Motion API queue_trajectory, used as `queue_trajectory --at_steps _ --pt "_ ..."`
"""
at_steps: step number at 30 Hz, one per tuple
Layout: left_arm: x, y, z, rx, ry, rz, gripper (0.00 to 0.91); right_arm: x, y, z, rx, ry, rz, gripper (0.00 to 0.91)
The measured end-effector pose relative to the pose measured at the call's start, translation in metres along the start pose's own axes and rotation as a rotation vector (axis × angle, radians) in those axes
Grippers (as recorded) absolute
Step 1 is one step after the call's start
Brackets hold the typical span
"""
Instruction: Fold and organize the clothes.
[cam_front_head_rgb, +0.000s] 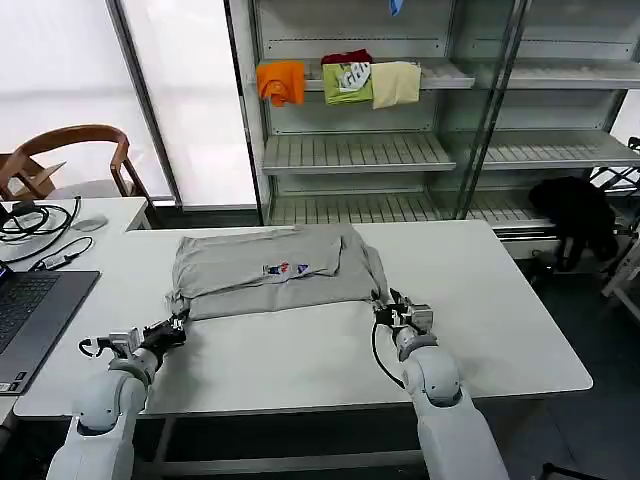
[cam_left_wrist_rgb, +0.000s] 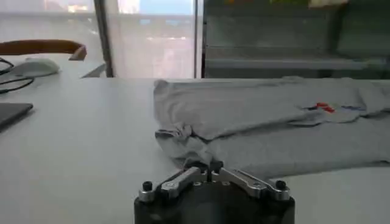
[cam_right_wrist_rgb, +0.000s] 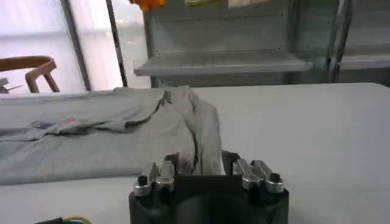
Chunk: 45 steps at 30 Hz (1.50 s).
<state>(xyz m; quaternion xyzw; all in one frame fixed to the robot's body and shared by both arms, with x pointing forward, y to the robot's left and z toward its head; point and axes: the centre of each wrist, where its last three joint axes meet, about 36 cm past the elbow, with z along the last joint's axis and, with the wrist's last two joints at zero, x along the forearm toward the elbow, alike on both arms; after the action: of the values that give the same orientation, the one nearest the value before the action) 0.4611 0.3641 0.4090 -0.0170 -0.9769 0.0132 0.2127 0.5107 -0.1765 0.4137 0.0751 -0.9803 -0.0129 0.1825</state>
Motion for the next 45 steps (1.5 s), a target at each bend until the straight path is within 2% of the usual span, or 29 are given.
queue_trajectory --at_steps 11,18,29,37,45 --pt "0.0 0.003 0.0 -0.004 -0.002 0.008 0.0 -0.006 0.004 0.004 -0.04 0.012 -0.02 0.0" --pt "0.006 0.006 0.0 -0.002 -0.002 0.026 0.0 0.013 0.007 0.005 -0.057 0.023 -0.018 0.0" --pt "0.035 0.011 0.002 0.027 -0.007 0.042 0.0 0.09 0.009 0.016 -0.054 0.005 0.011 0.0" --pt "0.08 0.006 0.022 0.061 0.004 0.018 0.0 0.154 0.011 0.032 -0.03 0.028 0.023 0.0" --pt "0.13 -0.004 0.039 0.093 0.022 -0.019 0.02 0.196 0.015 0.046 -0.009 0.076 0.028 0.0"
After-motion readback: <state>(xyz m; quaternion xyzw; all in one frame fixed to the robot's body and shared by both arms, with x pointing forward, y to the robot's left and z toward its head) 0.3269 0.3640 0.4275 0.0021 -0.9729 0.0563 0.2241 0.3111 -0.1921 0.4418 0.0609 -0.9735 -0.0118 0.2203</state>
